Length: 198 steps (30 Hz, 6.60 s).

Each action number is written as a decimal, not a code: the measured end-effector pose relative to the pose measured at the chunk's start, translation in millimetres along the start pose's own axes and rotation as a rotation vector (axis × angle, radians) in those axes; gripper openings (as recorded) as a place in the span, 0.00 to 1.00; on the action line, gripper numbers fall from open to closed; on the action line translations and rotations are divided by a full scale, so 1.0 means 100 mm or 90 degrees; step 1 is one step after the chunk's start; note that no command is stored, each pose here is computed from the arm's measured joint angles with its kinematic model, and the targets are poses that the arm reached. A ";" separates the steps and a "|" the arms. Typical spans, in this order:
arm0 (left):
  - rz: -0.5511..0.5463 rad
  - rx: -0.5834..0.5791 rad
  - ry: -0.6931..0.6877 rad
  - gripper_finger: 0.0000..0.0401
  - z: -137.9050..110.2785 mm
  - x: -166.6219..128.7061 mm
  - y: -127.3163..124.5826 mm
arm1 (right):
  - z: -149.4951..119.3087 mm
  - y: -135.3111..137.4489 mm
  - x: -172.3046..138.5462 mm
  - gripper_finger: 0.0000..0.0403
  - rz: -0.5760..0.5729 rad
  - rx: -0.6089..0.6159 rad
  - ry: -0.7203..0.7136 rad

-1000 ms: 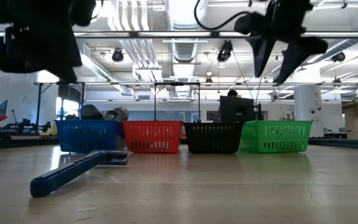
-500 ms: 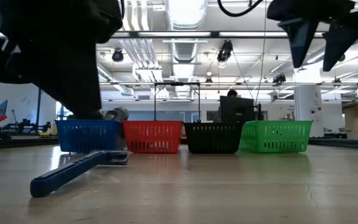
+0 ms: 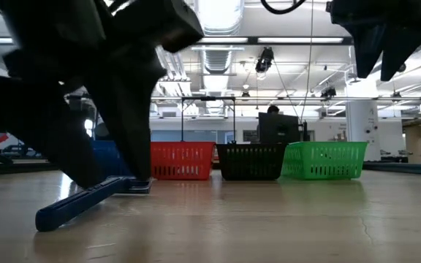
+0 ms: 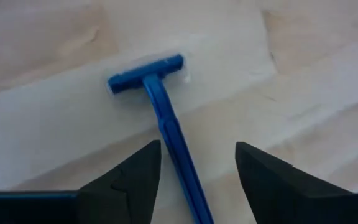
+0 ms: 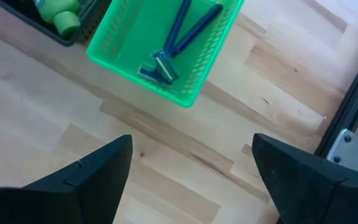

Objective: Pick & Place Travel size toiletries
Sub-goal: Put the razor into the green bin, then return to Home Position

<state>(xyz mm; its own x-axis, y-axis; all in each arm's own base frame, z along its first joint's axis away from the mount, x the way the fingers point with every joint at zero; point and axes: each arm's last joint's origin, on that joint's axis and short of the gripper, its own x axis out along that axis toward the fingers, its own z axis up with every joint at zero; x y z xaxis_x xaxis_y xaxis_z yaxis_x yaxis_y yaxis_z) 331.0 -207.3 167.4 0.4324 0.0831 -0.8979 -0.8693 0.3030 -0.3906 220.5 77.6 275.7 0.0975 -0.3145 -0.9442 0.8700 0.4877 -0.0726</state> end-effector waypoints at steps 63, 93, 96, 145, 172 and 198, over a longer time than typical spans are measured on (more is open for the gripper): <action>-0.712 0.412 -0.477 0.09 2.17 -1.91 -0.57 | 0.62 0.28 -0.90 0.69 0.647 -0.085 -0.421; -0.709 0.439 -0.485 0.10 2.28 -1.88 -0.54 | 0.58 0.38 -0.98 0.70 0.710 -0.111 -0.446; -0.711 0.439 -0.483 0.10 2.27 -1.88 -0.55 | 0.62 0.36 -0.99 0.67 0.708 -0.092 -0.464; -0.313 0.449 -0.185 0.48 2.08 -1.33 -0.15 | 0.59 -0.03 -0.36 0.08 0.355 0.065 -0.184; -0.246 0.528 -0.108 0.50 1.64 -1.31 -0.05 | 0.81 -0.29 1.27 0.14 0.230 0.155 0.109; -0.260 0.412 -0.105 0.50 1.57 -1.72 0.14 | 0.50 -0.51 0.06 0.63 0.461 -0.039 -0.171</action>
<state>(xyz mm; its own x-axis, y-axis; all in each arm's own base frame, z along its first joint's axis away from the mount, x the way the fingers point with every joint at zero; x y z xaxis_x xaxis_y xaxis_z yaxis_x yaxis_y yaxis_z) 281.8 -68.4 348.6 0.7615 -0.0296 -0.6475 -0.3433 0.8289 -0.4417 201.3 9.9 289.7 0.7521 -0.0829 -0.6538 0.5171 0.6892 0.5075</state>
